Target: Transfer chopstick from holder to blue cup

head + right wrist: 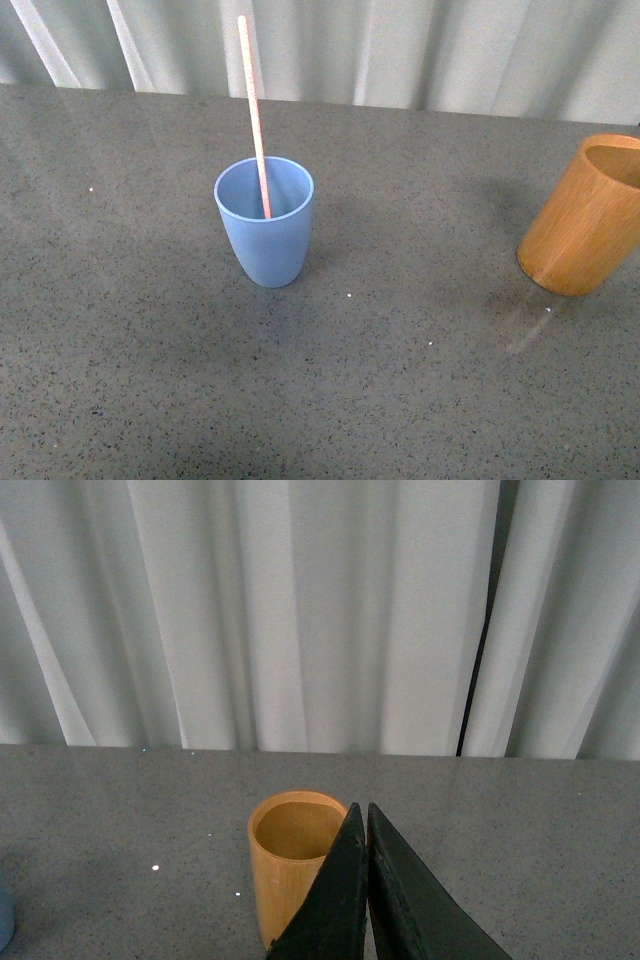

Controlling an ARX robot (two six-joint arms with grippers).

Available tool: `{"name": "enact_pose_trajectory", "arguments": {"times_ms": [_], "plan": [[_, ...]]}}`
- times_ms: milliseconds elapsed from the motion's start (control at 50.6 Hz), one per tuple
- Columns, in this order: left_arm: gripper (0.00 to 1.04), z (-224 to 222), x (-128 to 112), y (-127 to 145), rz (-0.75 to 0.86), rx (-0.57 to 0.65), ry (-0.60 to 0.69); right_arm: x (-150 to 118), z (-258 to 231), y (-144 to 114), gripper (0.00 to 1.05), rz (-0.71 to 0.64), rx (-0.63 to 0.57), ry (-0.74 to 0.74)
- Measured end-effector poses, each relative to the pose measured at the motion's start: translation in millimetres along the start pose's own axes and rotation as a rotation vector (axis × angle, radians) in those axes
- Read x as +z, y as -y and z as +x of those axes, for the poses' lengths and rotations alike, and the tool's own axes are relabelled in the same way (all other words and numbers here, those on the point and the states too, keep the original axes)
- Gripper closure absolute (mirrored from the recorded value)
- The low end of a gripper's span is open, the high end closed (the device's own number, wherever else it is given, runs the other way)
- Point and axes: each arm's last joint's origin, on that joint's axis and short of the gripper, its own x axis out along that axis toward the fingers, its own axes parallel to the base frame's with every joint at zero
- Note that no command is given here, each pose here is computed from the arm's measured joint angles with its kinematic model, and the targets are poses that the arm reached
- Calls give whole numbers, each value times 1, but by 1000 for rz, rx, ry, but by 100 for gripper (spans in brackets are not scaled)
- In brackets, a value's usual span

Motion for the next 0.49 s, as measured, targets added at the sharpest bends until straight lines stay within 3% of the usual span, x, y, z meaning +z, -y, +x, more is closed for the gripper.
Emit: {"name": "enact_pose_trajectory", "arguments": {"times_ms": [494], "plan": [[7,0,0,0,0,0,0,-5,-14,0,104,0,1,-34]]}}
